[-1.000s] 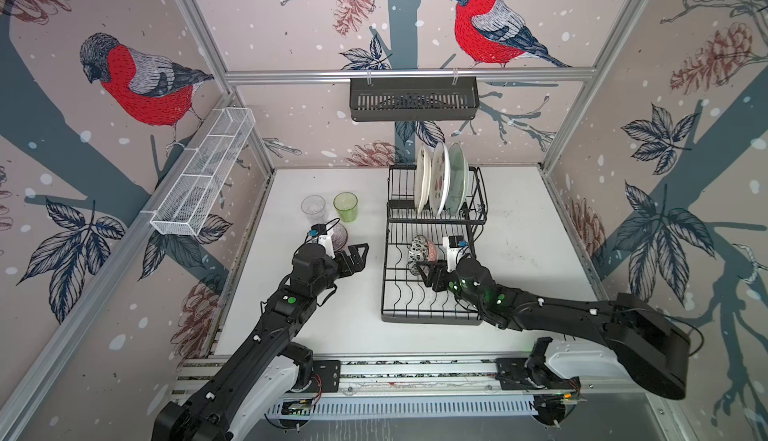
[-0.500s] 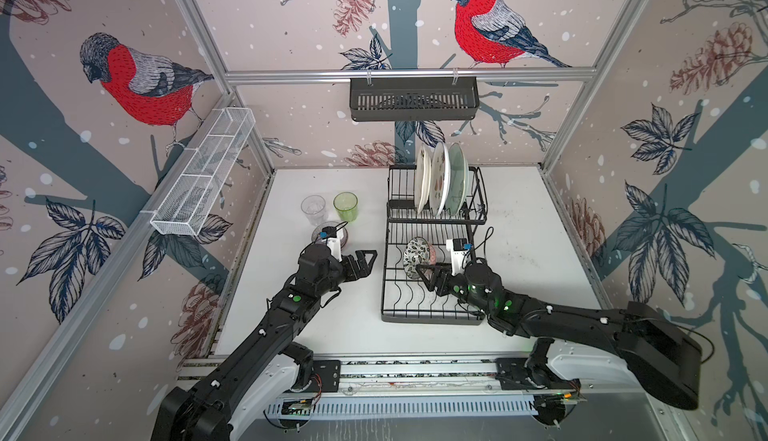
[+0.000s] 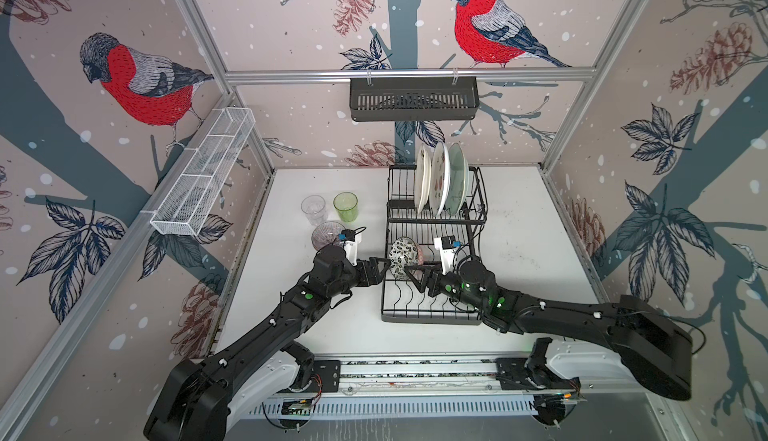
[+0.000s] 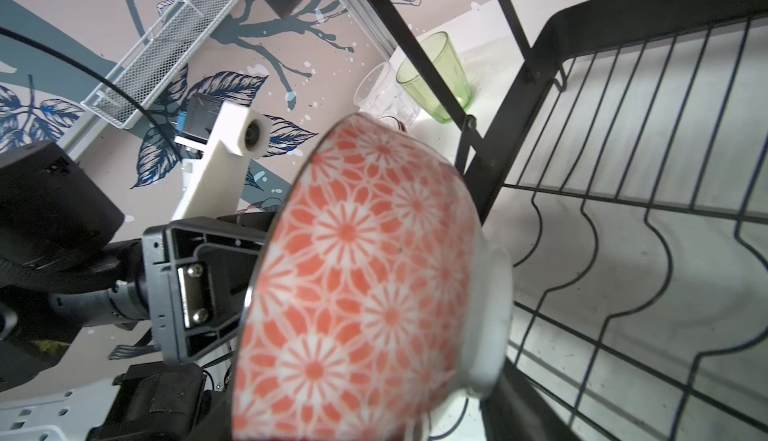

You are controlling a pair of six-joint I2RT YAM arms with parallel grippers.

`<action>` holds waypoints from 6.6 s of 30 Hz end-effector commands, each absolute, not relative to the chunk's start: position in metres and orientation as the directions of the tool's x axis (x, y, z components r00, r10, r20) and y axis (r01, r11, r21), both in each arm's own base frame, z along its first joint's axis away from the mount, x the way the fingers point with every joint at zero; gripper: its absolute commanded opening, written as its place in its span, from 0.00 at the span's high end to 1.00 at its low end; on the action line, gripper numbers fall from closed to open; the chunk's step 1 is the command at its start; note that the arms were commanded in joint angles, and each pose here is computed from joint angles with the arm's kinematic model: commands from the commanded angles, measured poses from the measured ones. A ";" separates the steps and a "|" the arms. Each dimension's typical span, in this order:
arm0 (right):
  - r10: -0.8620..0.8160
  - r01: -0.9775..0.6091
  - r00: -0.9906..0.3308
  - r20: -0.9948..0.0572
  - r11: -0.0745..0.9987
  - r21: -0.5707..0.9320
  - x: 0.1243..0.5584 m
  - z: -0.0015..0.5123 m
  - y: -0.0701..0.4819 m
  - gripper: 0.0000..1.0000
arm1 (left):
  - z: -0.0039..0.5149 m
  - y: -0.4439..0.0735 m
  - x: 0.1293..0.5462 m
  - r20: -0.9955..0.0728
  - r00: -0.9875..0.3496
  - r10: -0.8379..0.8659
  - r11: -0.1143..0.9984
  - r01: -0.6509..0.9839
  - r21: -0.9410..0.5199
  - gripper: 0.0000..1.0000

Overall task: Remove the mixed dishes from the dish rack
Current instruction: 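Lift the pink bowl out toward the left gripper while left gripper approaches, then grasp the pink bowl rim with left gripper and release it from right gripper, then lower the pink bowl onto the stacked bowls with left gripper while right arm withdraws, then open left gripper and move it toward the plates in the upper rack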

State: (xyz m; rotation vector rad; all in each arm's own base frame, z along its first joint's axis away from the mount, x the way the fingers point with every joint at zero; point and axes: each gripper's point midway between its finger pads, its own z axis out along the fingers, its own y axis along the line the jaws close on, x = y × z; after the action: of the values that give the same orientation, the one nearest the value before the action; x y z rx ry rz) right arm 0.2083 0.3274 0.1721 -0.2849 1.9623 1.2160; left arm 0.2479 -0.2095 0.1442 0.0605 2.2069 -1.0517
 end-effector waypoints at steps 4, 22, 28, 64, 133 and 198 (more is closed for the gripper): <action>0.242 -0.600 -0.646 -0.724 0.425 0.678 0.205 0.192 0.340 0.47 | 0.163 -0.225 0.254 -0.619 -0.744 -0.251 0.604 0.379 -0.701 0.26; 0.265 -0.604 -0.664 -0.699 0.361 0.711 0.199 0.202 0.346 0.47 | 0.163 -0.229 0.256 -0.591 -0.757 -0.277 0.574 0.363 -0.734 0.49; 0.262 -0.606 -0.666 -0.698 0.355 0.712 0.198 0.203 0.348 0.45 | 0.160 -0.230 0.257 -0.582 -0.763 -0.282 0.574 0.352 -0.739 0.60; 0.243 -0.512 -0.605 -0.758 0.610 0.605 0.225 0.191 0.323 0.01 | 0.142 -0.168 0.284 -0.609 -0.718 -0.338 0.788 0.137 -0.600 1.00; 0.236 -0.587 -0.394 -0.888 0.679 0.441 0.217 0.212 0.223 0.00 | 0.099 0.000 0.366 -0.526 -0.636 -0.565 0.825 -0.459 -0.330 1.00; 0.310 -0.530 -0.284 -0.907 0.738 0.418 0.228 0.254 0.200 0.01 | 0.361 -0.285 0.314 -0.883 -0.381 -0.273 0.527 0.709 -0.469 0.21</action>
State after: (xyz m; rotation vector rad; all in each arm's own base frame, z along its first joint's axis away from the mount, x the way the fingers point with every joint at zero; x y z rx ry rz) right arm 0.2256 0.1989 0.2498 -0.1781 1.6767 0.8313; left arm 0.3113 -0.2819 0.3512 0.3590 1.6998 -1.1044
